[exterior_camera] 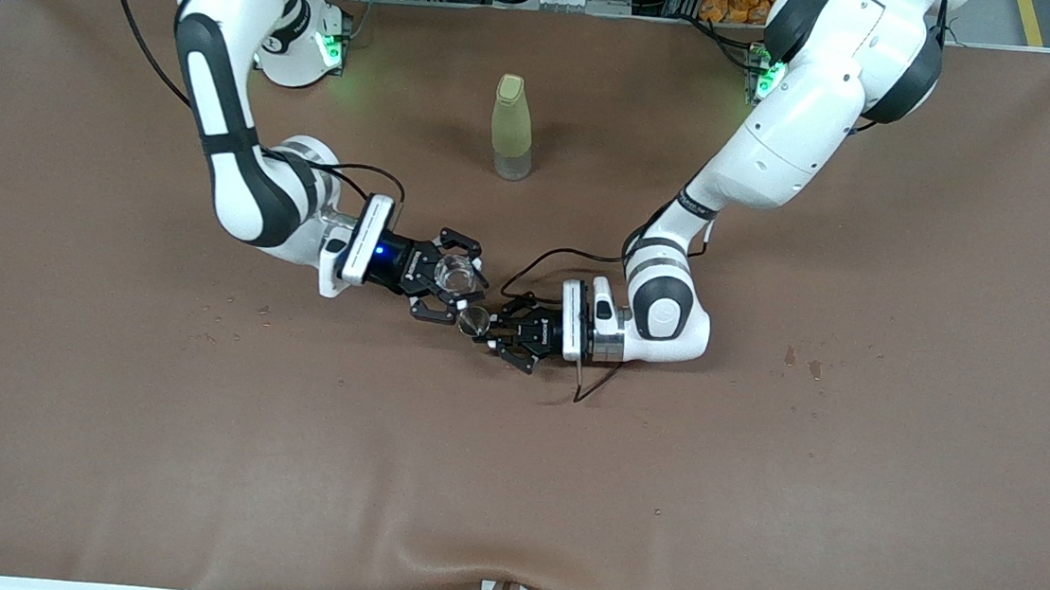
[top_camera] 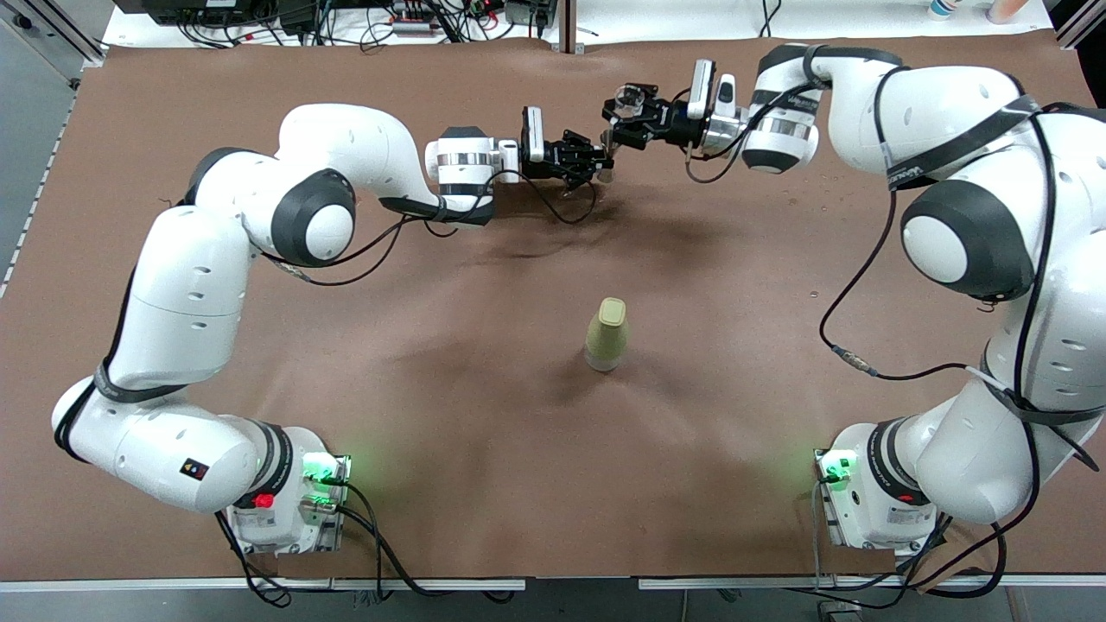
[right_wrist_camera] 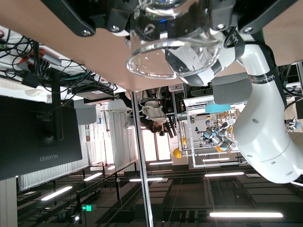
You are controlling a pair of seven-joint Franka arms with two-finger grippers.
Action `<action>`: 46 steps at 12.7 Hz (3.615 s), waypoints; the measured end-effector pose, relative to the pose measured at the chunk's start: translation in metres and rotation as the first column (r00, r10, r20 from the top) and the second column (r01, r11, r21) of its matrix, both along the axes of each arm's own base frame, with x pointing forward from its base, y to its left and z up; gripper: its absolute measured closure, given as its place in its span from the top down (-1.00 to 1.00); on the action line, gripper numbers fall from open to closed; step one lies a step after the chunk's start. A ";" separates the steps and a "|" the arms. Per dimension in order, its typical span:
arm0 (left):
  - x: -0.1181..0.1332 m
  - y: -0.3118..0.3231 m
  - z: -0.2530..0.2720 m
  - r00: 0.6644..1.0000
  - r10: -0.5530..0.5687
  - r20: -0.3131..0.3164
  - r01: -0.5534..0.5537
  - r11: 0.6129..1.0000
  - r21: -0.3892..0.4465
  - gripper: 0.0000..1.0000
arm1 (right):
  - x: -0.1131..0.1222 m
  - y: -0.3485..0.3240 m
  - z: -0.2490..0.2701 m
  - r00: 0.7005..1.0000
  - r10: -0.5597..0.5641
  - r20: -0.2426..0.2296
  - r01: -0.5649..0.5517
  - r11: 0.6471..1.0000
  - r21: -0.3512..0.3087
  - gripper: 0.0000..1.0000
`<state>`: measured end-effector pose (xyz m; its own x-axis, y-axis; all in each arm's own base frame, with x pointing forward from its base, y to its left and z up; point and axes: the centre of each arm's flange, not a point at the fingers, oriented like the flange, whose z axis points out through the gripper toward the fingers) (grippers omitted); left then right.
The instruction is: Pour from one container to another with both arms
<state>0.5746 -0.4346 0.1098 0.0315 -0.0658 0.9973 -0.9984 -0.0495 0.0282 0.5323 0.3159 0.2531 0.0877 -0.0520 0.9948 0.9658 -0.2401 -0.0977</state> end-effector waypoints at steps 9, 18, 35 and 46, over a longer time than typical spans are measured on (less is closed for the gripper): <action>0.003 0.004 0.000 1.000 0.009 -0.011 -0.009 1.000 0.002 -0.59 | -0.012 0.015 -0.037 0.999 -0.033 0.018 0.033 0.999 -0.013 -0.66; 0.003 0.004 -0.001 1.000 0.008 -0.014 -0.008 1.000 0.002 -0.59 | -0.022 0.030 -0.041 0.991 -0.023 -0.129 0.028 0.999 0.042 -0.66; -0.005 0.006 -0.009 0.999 0.005 -0.032 -0.004 1.000 0.013 -0.59 | -0.035 0.029 -0.020 0.801 0.013 -0.598 0.082 0.988 0.131 -0.66; -0.009 0.016 -0.014 1.000 -0.004 -0.029 0.004 1.000 -0.002 -0.59 | -0.042 0.036 -0.022 0.652 0.068 -0.756 0.100 0.979 0.175 -0.66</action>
